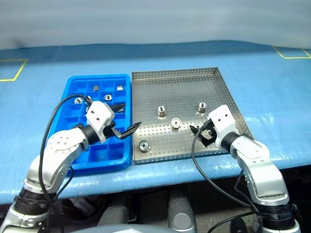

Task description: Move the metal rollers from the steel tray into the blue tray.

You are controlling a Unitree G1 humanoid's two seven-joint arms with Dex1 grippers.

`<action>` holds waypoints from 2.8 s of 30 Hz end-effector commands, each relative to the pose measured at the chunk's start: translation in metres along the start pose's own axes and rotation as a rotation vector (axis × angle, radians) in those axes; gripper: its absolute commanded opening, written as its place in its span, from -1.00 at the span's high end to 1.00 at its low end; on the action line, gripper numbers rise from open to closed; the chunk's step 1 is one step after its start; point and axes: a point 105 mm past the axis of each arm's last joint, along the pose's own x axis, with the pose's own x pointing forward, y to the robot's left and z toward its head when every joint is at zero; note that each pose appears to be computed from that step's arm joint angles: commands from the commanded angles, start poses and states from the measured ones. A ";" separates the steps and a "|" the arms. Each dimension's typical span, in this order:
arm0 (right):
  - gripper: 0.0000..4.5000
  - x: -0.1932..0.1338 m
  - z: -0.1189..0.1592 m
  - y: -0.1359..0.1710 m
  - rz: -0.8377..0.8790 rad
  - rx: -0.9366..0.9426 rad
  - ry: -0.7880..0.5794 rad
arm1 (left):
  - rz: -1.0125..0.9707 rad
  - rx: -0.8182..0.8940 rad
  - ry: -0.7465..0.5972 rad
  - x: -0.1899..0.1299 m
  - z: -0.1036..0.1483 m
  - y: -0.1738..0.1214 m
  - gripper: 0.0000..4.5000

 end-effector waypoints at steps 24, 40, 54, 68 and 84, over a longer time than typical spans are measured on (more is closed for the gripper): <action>-0.99 -0.001 0.014 0.002 -0.017 -0.026 -0.063 | -0.017 0.027 -0.034 0.003 0.012 -0.001 -1.00; -0.99 -0.003 0.009 0.007 -0.030 -0.005 -0.065 | -0.039 -0.112 -0.018 0.036 0.018 -0.004 -1.00; -0.99 -0.014 0.000 0.013 -0.079 0.030 -0.063 | 0.107 -0.153 0.211 0.098 -0.013 0.012 -1.00; -0.99 -0.021 -0.006 0.009 -0.116 0.036 -0.043 | 0.236 -0.168 0.349 0.113 -0.048 0.025 -1.00; -1.00 -0.019 -0.003 0.007 -0.130 0.041 -0.054 | 0.254 -0.223 0.391 0.112 -0.062 0.022 -0.25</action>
